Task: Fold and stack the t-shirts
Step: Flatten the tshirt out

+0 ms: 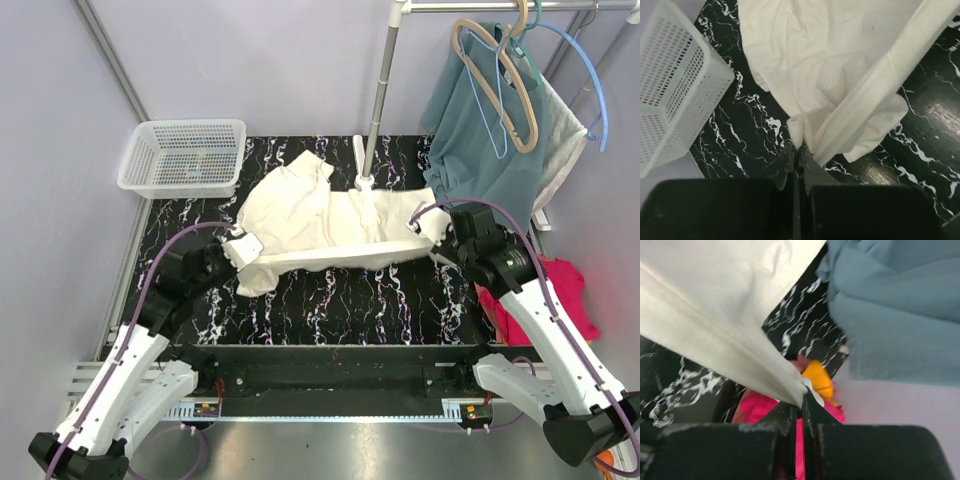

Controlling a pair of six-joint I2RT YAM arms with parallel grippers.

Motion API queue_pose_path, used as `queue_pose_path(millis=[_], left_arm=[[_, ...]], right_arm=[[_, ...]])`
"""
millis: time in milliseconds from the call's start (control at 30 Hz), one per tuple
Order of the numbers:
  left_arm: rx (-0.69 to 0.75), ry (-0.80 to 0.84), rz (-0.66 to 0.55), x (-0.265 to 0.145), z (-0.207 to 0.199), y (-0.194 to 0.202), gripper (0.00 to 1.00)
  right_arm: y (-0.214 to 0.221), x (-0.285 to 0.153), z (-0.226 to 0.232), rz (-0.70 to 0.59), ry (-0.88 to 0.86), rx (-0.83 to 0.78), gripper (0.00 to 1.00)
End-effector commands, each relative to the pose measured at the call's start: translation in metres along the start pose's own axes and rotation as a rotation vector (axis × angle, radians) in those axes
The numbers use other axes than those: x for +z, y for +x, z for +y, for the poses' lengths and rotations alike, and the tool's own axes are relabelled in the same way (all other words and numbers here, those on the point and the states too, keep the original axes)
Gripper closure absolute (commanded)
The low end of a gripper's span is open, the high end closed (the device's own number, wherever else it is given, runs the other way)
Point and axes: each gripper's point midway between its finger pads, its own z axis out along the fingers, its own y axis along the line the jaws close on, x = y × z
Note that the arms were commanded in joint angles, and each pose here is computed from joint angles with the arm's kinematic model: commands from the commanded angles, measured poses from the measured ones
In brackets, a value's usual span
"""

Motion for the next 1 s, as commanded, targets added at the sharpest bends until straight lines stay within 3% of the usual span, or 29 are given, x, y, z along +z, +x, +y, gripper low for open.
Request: queue_pose_path(millis=[0, 133, 167, 233, 267, 333, 400, 533, 633, 800, 867, 967], left_arm=[[0.047, 0.102, 0.161, -0.024, -0.02, 0.036, 1.0], [0.051, 0.205, 0.239, -0.033, -0.038, 0.048, 0.93], [0.066, 0.234, 0.265, -0.037, -0.041, 0.051, 0.88], [0.077, 0.273, 0.289, -0.042, -0.045, 0.053, 0.65], [0.087, 0.301, 0.317, -0.047, -0.048, 0.058, 0.57], [0.096, 0.337, 0.332, -0.053, -0.052, 0.057, 0.5], [0.111, 0.38, 0.362, -0.062, -0.057, 0.062, 0.39], [0.142, 0.385, 0.339, -0.066, -0.052, 0.054, 0.39], [0.146, 0.289, 0.296, -0.051, -0.032, 0.039, 0.38], [0.088, -0.064, 0.131, -0.003, 0.037, -0.011, 0.27], [0.053, -0.12, 0.075, 0.019, 0.051, -0.027, 0.2], [0.013, -0.157, 0.088, 0.053, 0.065, -0.034, 0.2]], right_arm=[[0.047, -0.012, 0.015, 0.129, -0.003, 0.038, 1.0], [0.065, -0.009, 0.042, 0.157, -0.079, 0.02, 0.99], [0.068, -0.008, 0.046, 0.165, -0.093, 0.016, 0.87], [0.078, -0.009, 0.058, 0.184, -0.134, 0.001, 0.69], [0.08, -0.01, 0.064, 0.185, -0.156, -0.003, 0.45], [0.086, -0.015, 0.073, 0.199, -0.193, -0.005, 0.39], [0.09, -0.019, 0.078, 0.205, -0.219, -0.004, 0.25], [0.084, -0.022, 0.072, 0.18, -0.203, -0.008, 0.23], [0.071, -0.012, 0.06, 0.152, -0.158, 0.004, 0.23], [0.044, 0.021, 0.019, 0.101, 0.048, 0.032, 0.23], [0.035, 0.026, 0.007, 0.082, 0.104, 0.046, 0.23], [0.008, 0.031, -0.013, 0.009, 0.151, 0.117, 0.23]])
